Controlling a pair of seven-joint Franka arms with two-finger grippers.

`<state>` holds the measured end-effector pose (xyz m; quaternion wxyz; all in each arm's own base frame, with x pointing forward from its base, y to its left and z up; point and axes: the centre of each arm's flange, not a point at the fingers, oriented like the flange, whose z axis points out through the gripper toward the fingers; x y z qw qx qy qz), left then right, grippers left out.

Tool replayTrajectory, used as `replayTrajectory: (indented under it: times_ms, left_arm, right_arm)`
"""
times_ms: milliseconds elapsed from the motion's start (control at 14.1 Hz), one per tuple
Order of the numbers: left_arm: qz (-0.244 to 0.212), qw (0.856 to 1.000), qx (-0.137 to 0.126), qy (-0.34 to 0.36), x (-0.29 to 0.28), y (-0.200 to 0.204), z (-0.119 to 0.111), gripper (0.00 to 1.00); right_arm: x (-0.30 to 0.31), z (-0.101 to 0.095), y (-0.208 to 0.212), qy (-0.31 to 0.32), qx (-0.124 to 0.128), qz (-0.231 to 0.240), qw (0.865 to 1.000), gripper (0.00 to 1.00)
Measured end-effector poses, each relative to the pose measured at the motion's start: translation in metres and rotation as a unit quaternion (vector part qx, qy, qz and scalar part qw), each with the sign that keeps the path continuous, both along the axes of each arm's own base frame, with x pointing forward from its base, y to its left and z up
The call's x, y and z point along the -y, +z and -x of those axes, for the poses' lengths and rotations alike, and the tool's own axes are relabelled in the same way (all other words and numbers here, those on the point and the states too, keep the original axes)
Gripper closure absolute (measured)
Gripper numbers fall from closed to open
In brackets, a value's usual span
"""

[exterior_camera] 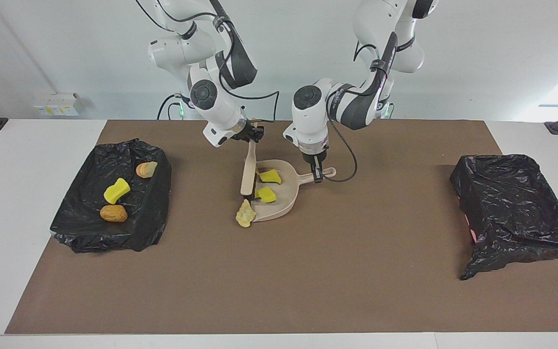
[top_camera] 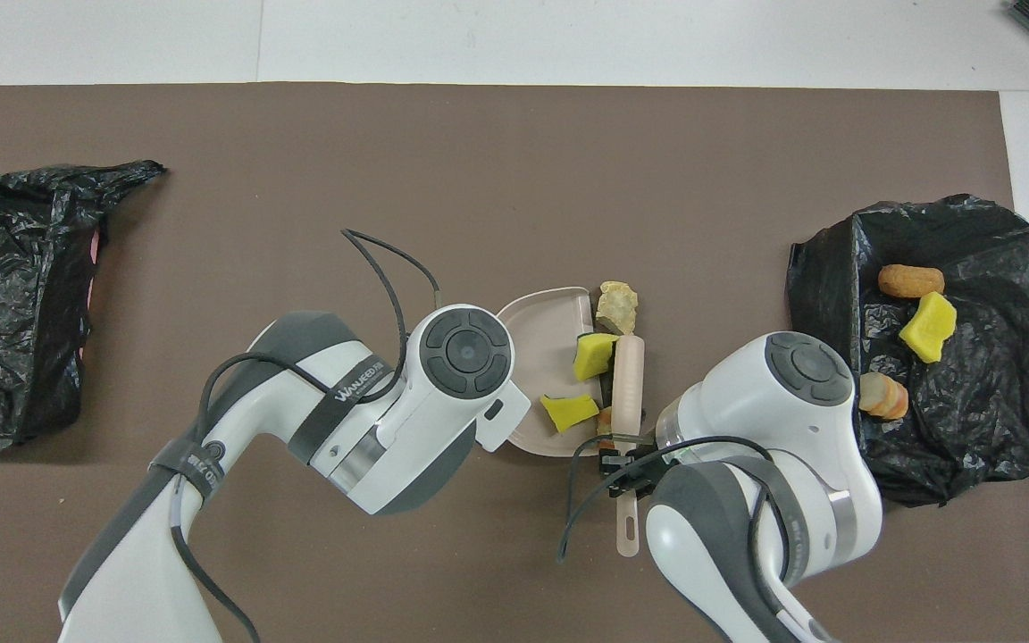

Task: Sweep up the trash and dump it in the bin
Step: 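Sweep the sponge and bread pieces into the dustpan with the right gripper, then draw the brush back from the dustpan with the right gripper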

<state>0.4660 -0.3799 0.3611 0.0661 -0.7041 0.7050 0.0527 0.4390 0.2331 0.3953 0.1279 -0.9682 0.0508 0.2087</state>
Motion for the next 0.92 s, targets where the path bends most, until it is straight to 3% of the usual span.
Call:
replayTrajectory:
  times_ms: [142, 284, 425, 709, 922]
  left_arm:
    - [0.001, 1.000, 0.001, 0.000, 0.002, 0.000, 0.001, 0.69]
    - [0.002, 1.000, 0.002, 0.000, 0.002, 0.000, 0.002, 0.69]
    - [0.002, 1.000, 0.001, 0.002, 0.002, 0.000, 0.001, 0.69]
    - [0.002, 1.000, 0.001, 0.023, 0.002, -0.002, 0.002, 0.69]
    - [-0.001, 0.999, 0.000, 0.052, 0.000, -0.004, 0.004, 0.69]
  right_arm:
    - [0.006, -0.006, 0.026, 0.019, 0.003, 0.013, 1.000, 0.74]
    - [0.029, -0.018, 0.047, 0.047, 0.031, 0.070, 0.996, 0.74]
    - [0.050, -0.029, 0.053, 0.110, 0.068, 0.132, 0.983, 0.74]
    - [0.095, -0.069, 0.036, 0.222, 0.101, 0.199, 0.949, 0.74]
    - [0.081, -0.098, 0.008, 0.249, 0.104, 0.205, 0.941, 0.74]
